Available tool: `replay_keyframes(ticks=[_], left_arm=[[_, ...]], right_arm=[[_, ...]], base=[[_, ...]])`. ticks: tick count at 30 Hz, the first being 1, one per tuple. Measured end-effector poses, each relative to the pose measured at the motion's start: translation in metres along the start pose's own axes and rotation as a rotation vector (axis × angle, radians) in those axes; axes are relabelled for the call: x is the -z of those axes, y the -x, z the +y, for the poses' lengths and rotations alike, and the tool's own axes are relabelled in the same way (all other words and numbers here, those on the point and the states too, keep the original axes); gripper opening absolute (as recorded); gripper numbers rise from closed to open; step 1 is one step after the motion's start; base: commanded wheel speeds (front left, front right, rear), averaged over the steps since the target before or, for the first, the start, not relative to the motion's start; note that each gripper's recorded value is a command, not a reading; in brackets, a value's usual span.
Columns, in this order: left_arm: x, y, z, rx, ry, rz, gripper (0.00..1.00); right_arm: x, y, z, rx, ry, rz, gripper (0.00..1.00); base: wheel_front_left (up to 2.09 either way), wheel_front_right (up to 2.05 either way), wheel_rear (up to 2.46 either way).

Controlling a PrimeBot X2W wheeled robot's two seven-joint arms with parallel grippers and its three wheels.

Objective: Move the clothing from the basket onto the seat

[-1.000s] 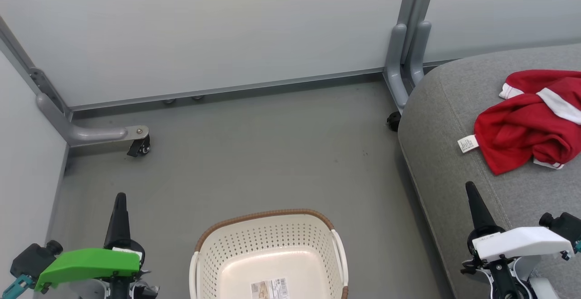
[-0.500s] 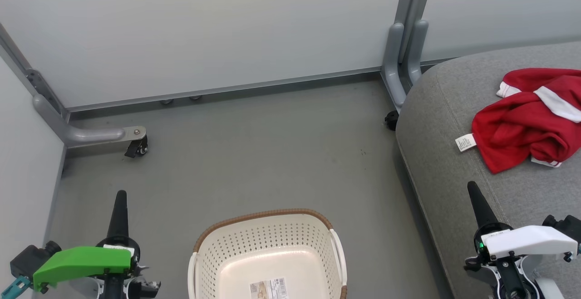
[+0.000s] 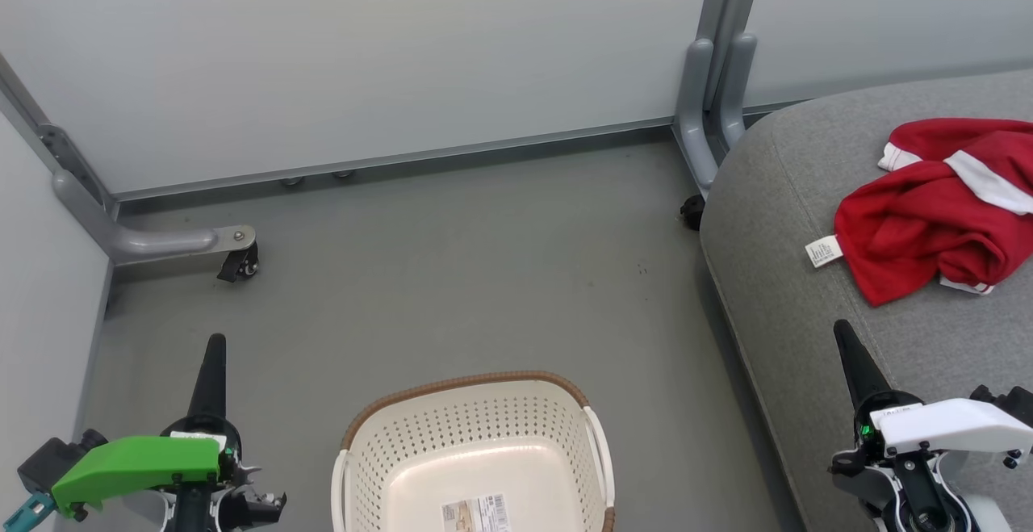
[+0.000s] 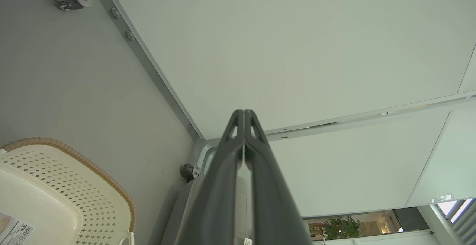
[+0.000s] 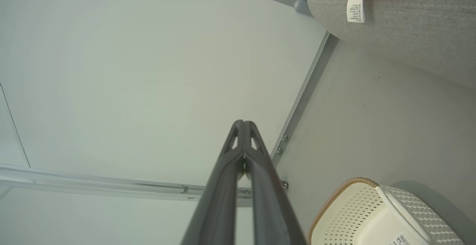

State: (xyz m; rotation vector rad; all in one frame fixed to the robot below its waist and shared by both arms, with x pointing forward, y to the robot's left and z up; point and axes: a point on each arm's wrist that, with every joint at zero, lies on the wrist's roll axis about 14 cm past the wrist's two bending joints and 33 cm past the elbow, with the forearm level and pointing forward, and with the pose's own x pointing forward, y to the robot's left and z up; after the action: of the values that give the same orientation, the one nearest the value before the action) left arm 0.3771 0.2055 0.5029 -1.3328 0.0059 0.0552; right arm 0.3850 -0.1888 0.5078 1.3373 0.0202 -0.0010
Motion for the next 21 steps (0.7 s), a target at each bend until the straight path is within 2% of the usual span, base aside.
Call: replay_keyframes(ticks=[21], left_arm=[[0.0034,-0.0048,-0.0053,0.022,0.157,0.024,0.00]], right_arm=[[-0.0069,-0.0002,0.0003,-0.007,-0.155,-0.007,0.00]], base=[[0.00,0.00,0.00]])
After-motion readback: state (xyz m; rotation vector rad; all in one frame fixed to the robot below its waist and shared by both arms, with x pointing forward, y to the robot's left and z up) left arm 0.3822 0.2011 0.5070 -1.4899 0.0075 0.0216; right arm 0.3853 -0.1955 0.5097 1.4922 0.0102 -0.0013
